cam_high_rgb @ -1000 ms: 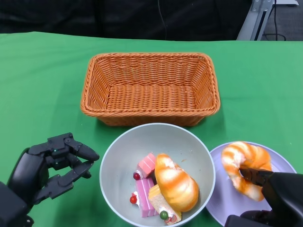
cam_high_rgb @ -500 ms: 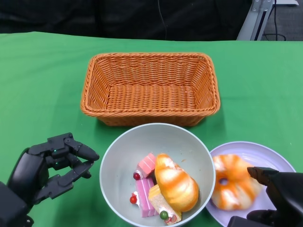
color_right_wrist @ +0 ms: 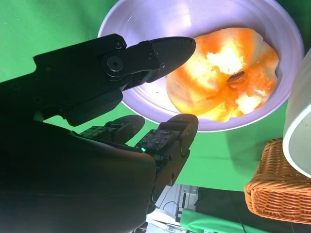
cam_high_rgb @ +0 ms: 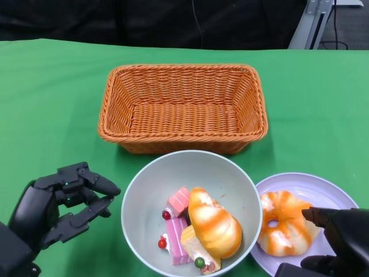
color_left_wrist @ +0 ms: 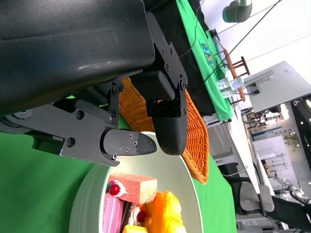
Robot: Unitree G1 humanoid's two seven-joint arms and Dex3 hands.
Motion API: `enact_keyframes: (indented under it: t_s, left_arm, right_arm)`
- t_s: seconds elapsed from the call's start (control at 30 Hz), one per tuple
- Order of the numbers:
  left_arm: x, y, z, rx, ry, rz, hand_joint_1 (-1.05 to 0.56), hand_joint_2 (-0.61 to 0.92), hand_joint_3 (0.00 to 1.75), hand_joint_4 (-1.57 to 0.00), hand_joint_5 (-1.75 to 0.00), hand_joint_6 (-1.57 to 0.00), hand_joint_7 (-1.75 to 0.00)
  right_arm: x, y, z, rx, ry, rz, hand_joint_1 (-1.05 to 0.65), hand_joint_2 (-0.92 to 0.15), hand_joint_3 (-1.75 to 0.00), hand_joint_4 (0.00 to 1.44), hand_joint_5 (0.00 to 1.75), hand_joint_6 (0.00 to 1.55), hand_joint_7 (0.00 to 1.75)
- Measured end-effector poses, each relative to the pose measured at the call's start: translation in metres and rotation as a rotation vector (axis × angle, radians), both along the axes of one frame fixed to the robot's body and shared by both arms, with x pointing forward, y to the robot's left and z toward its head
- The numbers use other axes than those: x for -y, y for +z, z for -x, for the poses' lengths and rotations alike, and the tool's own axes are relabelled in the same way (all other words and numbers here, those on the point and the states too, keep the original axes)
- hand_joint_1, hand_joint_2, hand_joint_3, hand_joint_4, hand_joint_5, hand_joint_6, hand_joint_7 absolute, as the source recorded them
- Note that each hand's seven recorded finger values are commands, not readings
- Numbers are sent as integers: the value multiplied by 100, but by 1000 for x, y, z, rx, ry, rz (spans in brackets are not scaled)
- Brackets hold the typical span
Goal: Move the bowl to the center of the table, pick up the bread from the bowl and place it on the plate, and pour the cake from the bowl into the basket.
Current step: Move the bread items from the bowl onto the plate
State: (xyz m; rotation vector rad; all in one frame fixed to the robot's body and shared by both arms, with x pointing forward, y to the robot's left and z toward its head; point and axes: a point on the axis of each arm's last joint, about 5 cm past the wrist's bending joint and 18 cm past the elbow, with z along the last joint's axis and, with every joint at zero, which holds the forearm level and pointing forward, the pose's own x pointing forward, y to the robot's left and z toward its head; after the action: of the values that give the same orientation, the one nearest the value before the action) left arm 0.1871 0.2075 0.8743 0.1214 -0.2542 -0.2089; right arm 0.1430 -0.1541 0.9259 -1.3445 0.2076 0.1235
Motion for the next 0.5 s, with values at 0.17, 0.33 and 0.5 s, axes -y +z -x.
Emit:
enact_keyframes:
  t_s: [0.17,0.33,0.5]
  left_arm:
    - [-1,0,0,0,2,3,-12,92,29,-76,-137,-81,-99]
    - [0,0,0,1,-1,2,-11,92,29,-77,-138,-81,-99]
    - [0,0,0,1,-1,-2,-13,92,28,-77,-137,-82,-100]
  right_arm:
    - [-5,13,8,69,52,-102,-66,-92,-15,66,9,59,1]
    - [-19,45,21,227,190,-241,-67,-92,-12,72,10,61,1]
    - [-30,62,30,239,267,-302,-68,-92,-11,75,9,63,2]
